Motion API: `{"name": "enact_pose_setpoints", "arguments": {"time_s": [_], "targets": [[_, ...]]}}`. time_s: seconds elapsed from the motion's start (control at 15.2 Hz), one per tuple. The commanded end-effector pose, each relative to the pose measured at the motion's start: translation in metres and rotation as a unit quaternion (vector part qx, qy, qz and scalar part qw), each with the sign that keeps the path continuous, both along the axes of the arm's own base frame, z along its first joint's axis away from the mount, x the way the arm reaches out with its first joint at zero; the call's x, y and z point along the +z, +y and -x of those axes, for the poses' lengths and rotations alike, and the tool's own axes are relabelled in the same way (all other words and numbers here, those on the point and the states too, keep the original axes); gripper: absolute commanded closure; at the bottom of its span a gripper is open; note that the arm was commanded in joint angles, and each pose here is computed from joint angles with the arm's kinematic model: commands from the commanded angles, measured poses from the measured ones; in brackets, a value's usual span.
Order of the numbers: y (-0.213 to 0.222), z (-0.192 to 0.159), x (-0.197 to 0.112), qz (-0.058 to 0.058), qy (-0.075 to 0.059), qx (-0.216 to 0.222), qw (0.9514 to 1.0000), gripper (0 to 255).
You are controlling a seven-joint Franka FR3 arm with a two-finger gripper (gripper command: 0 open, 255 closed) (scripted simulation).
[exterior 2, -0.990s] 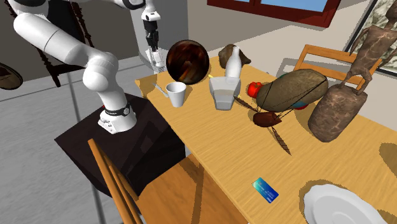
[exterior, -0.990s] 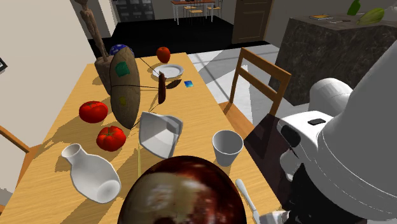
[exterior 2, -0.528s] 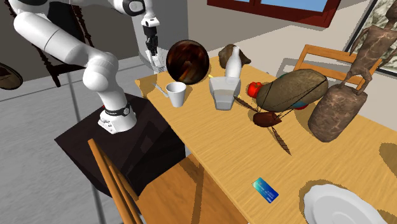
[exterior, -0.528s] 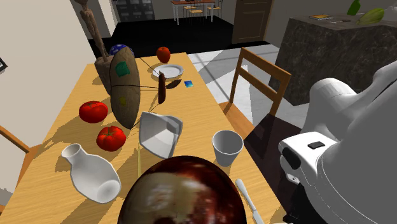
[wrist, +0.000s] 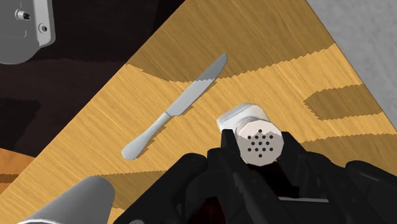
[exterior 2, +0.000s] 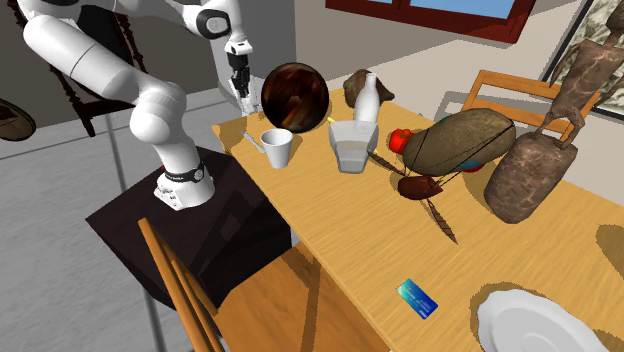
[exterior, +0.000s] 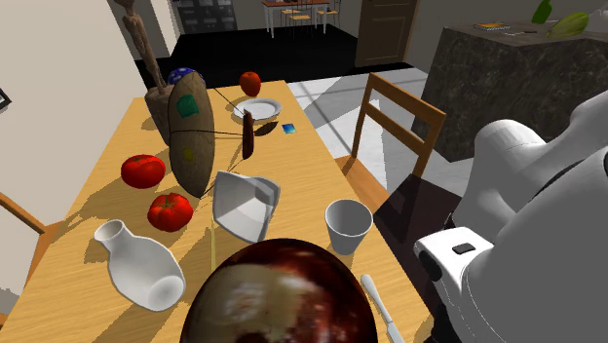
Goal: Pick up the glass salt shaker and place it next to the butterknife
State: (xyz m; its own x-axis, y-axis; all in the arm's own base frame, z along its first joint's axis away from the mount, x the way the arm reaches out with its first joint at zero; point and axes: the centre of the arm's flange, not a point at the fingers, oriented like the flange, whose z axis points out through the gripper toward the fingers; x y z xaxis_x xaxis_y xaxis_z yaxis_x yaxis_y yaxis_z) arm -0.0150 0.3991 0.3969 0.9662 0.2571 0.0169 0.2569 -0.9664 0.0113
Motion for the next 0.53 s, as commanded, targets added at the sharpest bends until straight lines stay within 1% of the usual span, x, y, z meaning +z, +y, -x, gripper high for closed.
{"name": "enact_pose_setpoints", "arguments": {"time_s": [0.0,0.46], "targets": [[0.001,0.0,-0.011,0.0,0.0,0.0,1.0,255],[0.001,0.0,-0.048,0.0,0.0,0.0,1.0,255]]}}
